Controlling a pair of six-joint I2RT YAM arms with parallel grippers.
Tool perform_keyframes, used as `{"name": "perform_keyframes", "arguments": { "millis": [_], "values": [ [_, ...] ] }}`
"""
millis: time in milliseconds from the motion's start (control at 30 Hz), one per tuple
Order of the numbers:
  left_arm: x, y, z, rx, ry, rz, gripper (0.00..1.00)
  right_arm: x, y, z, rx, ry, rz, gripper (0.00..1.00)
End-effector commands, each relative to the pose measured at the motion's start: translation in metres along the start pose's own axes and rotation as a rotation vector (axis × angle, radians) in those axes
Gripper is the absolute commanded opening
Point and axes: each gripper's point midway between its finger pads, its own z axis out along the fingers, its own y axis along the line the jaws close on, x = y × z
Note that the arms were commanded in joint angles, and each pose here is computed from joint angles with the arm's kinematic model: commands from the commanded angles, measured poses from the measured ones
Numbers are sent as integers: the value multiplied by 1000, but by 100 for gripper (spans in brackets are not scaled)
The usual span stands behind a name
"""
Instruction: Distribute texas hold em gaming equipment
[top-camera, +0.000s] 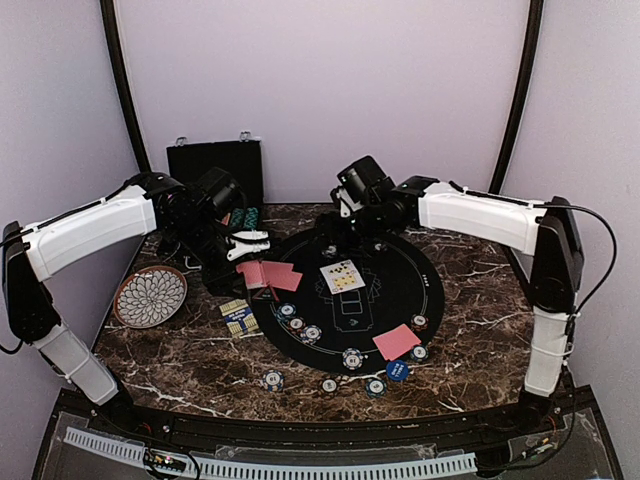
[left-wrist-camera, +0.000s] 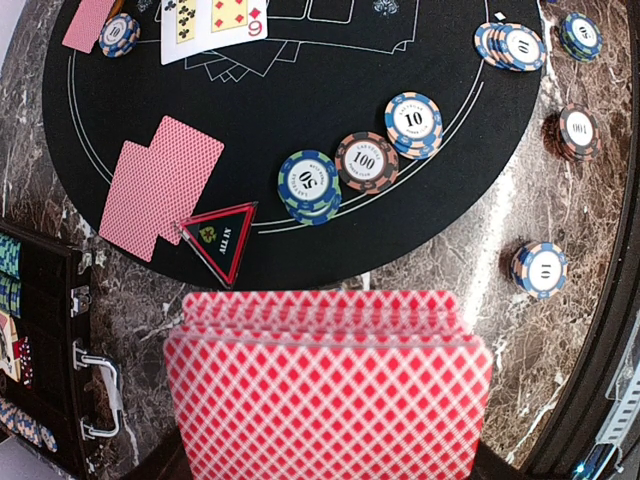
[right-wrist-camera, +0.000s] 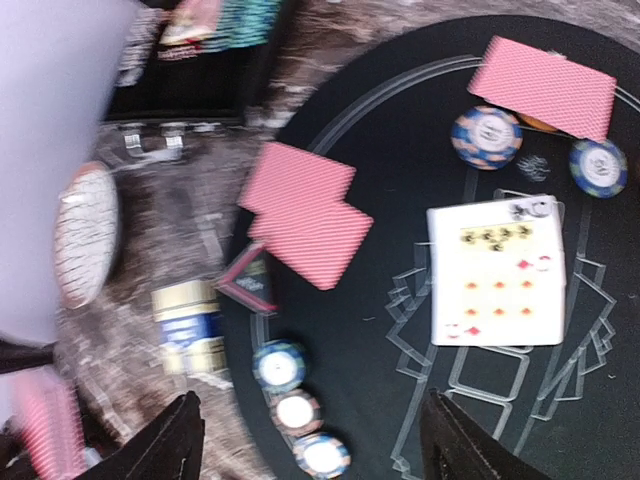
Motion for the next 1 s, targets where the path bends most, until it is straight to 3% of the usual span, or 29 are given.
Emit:
{"name": "perform_keyframes", "arguments": {
  "millis": [0,167,433,967],
  "values": [
    [-9,1,-19,-15,-53,3,0,10,43,-6,-292,35,77,77],
    [-12,3,-20,-16,-63,3,0,40,68,-4,-496,123,154,80],
    [-18,5,-22,-12,-73,-4,0,55,104,-5,-728,182,222,81],
    [-19,4,-21,-8,-79,-7,0,62,139,5,-858,237,258,81]
  ]
}}
